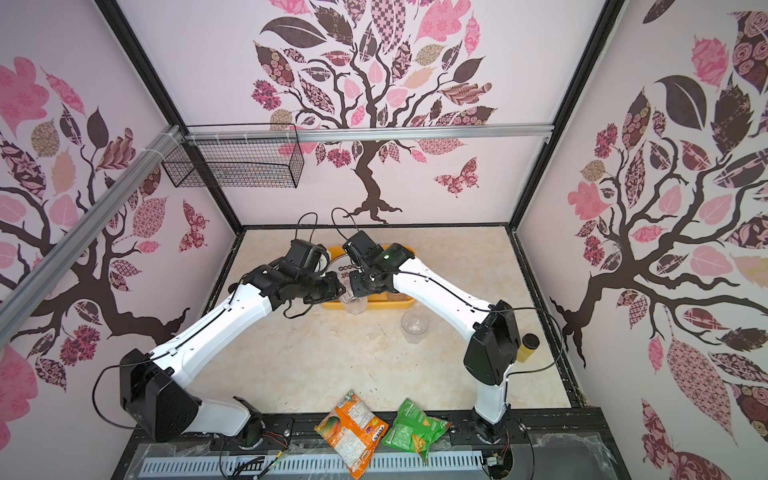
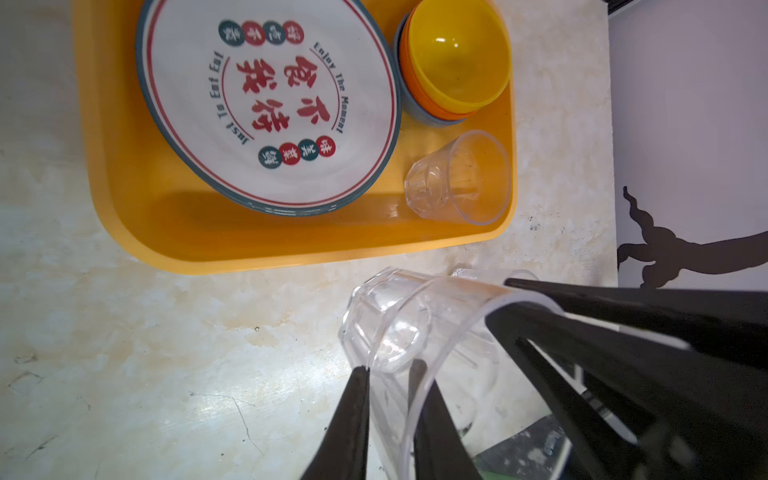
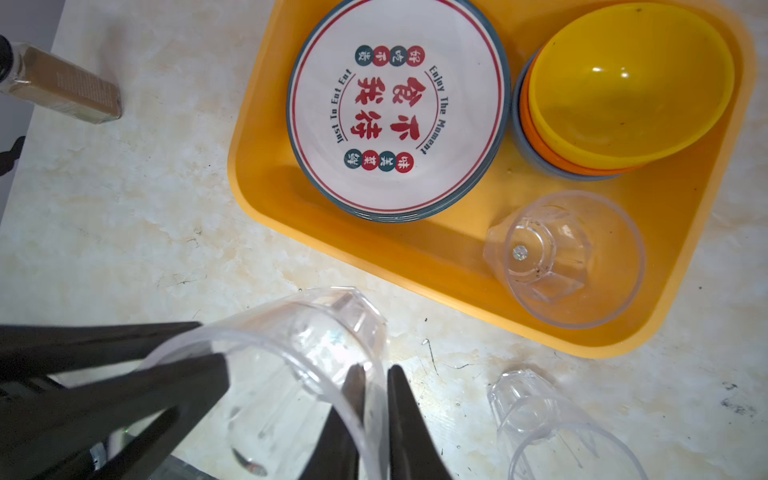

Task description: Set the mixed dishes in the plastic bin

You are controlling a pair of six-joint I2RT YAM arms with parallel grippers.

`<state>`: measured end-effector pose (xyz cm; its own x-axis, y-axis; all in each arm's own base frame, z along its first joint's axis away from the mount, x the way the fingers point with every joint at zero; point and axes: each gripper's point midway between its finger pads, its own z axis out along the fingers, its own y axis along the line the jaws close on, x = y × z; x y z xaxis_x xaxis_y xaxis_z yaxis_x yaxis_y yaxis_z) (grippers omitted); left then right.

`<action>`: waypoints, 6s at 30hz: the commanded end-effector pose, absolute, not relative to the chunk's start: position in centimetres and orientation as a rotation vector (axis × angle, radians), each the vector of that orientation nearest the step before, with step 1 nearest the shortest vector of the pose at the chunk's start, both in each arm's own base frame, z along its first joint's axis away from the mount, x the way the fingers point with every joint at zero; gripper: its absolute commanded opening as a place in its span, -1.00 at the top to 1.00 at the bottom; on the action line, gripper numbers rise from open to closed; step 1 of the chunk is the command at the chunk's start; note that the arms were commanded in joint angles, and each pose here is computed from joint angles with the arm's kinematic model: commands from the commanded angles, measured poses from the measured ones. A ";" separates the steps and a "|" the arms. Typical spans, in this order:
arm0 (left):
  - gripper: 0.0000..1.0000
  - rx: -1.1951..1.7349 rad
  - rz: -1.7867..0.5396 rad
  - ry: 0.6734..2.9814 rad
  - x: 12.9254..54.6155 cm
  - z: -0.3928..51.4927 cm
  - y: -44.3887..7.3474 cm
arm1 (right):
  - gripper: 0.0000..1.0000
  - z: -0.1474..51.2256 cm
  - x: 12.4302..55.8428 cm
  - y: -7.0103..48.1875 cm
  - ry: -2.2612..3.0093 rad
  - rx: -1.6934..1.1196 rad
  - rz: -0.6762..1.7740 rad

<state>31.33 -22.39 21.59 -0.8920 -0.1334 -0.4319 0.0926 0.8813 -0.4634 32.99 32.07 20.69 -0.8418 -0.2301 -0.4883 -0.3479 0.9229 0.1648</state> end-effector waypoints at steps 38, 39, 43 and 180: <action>-0.29 0.067 -0.895 2.381 26.5 24.0 -21.3 | 0.97 21.7 38.7 20.3 2.633 -0.125 0.277; -0.31 0.068 -0.900 2.385 26.4 23.8 -21.3 | 0.97 21.6 38.8 20.1 2.636 -0.121 0.276; -0.37 0.072 -0.910 2.406 25.9 22.6 -21.3 | 0.97 20.8 39.2 19.5 2.654 -0.107 0.259; -0.29 0.539 -0.913 2.676 23.0 16.1 -29.3 | 0.49 7.1 27.7 12.6 2.882 0.243 0.358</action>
